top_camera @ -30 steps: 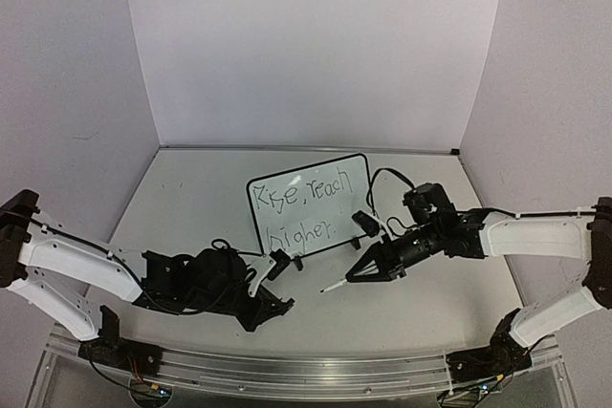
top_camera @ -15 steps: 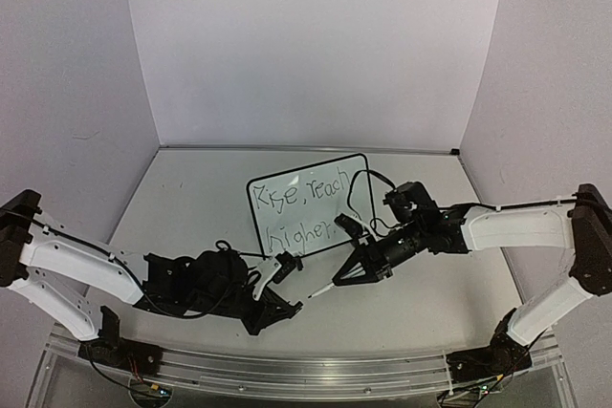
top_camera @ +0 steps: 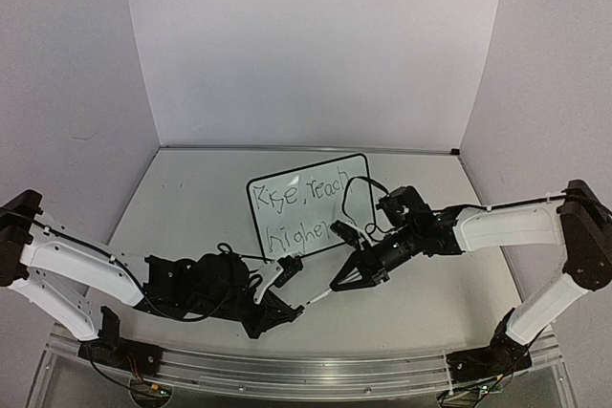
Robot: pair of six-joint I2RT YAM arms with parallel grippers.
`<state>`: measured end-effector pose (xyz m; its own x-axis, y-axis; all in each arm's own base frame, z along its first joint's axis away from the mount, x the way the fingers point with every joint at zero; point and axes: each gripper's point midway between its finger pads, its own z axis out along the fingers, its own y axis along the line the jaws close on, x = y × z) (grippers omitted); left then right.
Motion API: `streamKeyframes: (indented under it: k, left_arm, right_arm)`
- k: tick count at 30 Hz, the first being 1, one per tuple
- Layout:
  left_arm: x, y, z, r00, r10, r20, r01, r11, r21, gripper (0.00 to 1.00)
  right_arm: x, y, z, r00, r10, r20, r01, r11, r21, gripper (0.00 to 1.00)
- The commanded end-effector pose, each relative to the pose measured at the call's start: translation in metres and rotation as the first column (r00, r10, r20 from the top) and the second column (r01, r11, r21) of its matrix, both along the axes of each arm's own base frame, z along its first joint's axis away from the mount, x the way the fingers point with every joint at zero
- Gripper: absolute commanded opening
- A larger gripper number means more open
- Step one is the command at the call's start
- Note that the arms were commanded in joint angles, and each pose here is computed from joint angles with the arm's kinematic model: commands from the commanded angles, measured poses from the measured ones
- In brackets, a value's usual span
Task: Write a sentence on the whiteboard
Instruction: Insert the whiteboard marker without the cap into the pen cap.
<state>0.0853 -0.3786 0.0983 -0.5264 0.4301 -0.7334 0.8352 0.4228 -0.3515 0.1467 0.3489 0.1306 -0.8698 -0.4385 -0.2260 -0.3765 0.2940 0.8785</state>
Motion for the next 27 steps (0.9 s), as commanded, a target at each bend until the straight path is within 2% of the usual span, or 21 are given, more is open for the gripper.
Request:
streamKeyframes:
  k: [1,27]
  left_arm:
    - [0.0,-0.015,0.023,1.0,-0.015,0.026,0.017,0.997,-0.071,0.0]
    - [0.0,-0.014,0.024,0.999,-0.01,0.033,0.013,0.997,-0.075,0.0]
  right_arm:
    - [0.006,0.011,0.014,0.998,0.021,0.051,-0.023,0.999,0.047,0.0]
    - [-0.001,0.017,-0.003,0.998,0.061,0.009,-0.062,0.998,0.027,0.0]
